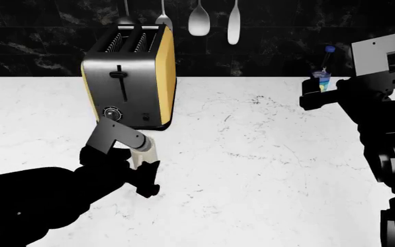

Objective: A wet mug is on the counter and needs to be dried. Pick it up and place it upside down in the open cabinet.

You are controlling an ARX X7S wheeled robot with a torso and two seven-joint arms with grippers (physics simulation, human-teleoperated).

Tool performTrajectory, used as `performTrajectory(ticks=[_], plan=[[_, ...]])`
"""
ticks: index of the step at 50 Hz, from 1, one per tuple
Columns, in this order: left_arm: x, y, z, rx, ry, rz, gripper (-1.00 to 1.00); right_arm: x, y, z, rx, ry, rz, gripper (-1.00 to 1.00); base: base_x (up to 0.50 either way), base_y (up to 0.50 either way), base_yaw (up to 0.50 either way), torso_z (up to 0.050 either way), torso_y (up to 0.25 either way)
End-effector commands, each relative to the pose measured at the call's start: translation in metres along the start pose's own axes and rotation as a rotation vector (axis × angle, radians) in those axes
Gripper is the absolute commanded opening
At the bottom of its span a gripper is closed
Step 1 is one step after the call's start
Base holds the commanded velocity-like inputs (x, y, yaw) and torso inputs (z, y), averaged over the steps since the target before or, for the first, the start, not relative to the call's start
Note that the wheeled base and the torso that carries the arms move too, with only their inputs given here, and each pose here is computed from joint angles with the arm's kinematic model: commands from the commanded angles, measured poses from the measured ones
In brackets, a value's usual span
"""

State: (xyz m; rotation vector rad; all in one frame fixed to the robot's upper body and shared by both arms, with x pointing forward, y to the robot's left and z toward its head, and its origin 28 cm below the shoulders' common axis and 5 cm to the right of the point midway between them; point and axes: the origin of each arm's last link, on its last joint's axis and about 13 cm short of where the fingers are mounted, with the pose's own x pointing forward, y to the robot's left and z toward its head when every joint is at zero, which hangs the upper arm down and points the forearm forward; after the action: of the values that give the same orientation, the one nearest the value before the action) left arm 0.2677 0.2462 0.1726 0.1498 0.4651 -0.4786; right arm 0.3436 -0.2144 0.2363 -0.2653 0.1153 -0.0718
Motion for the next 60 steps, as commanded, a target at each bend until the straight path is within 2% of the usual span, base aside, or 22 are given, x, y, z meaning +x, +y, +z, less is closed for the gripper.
performTrajectory(ticks=[1,9,13,17,23,34,37,43,46,49,54,60], plan=[[0.015,0.007,-0.015,-0.067,0.03,0.043,-1.0,-0.002,-0.002,0.0,0.004,-0.001,-0.015,1.0,0.0,0.0,0.0,0.0,0.0],[0.025,0.01,-0.024,-0.102,0.04,0.047,-1.0,-0.002,0.0,-0.001,0.002,-0.001,-0.013,1.0,0.0,0.0,0.0,0.0,0.0],[0.025,0.011,-0.024,-0.091,0.014,0.064,-1.0,-0.002,0.001,-0.001,0.0,-0.001,-0.01,1.0,0.0,0.0,0.0,0.0,0.0],[0.012,0.009,-0.015,-0.055,-0.062,0.07,-1.0,-0.006,0.004,-0.001,-0.003,-0.006,0.003,1.0,0.0,0.0,0.0,0.0,0.0],[-0.02,0.005,0.019,-0.004,-0.203,0.067,-1.0,-0.021,0.015,0.009,-0.022,-0.057,0.064,1.0,0.0,0.0,0.0,0.0,0.0],[-0.052,-0.008,0.054,0.103,-0.332,0.066,-1.0,-0.041,0.021,0.021,-0.031,-0.112,0.111,1.0,0.0,0.0,0.0,0.0,0.0],[-0.057,-0.01,0.064,0.138,-0.383,0.087,-1.0,-0.053,0.024,0.031,-0.044,-0.15,0.135,1.0,0.0,0.0,0.0,0.0,0.0],[-0.049,-0.006,0.071,0.197,-0.473,0.143,-1.0,-0.08,0.026,0.049,-0.061,-0.219,0.144,1.0,0.0,0.0,0.0,0.0,0.0],[-0.036,0.002,0.073,0.411,-0.707,0.34,-1.0,-0.106,0.019,0.066,-0.036,-0.278,0.136,1.0,0.0,0.0,0.0,0.0,0.0],[-0.03,0.006,0.074,0.488,-0.79,0.414,-1.0,-0.119,0.017,0.072,-0.038,-0.3,0.143,1.0,0.0,0.0,0.0,0.0,0.0],[-0.027,0.007,0.074,0.551,-0.868,0.475,-1.0,-0.13,0.018,0.075,-0.046,-0.311,0.164,1.0,0.0,0.0,0.0,0.0,0.0],[-0.024,0.009,0.074,0.688,-1.03,0.607,-1.0,-0.146,0.026,0.079,-0.008,-0.321,0.26,1.0,0.0,0.0,0.0,0.0,0.0]])
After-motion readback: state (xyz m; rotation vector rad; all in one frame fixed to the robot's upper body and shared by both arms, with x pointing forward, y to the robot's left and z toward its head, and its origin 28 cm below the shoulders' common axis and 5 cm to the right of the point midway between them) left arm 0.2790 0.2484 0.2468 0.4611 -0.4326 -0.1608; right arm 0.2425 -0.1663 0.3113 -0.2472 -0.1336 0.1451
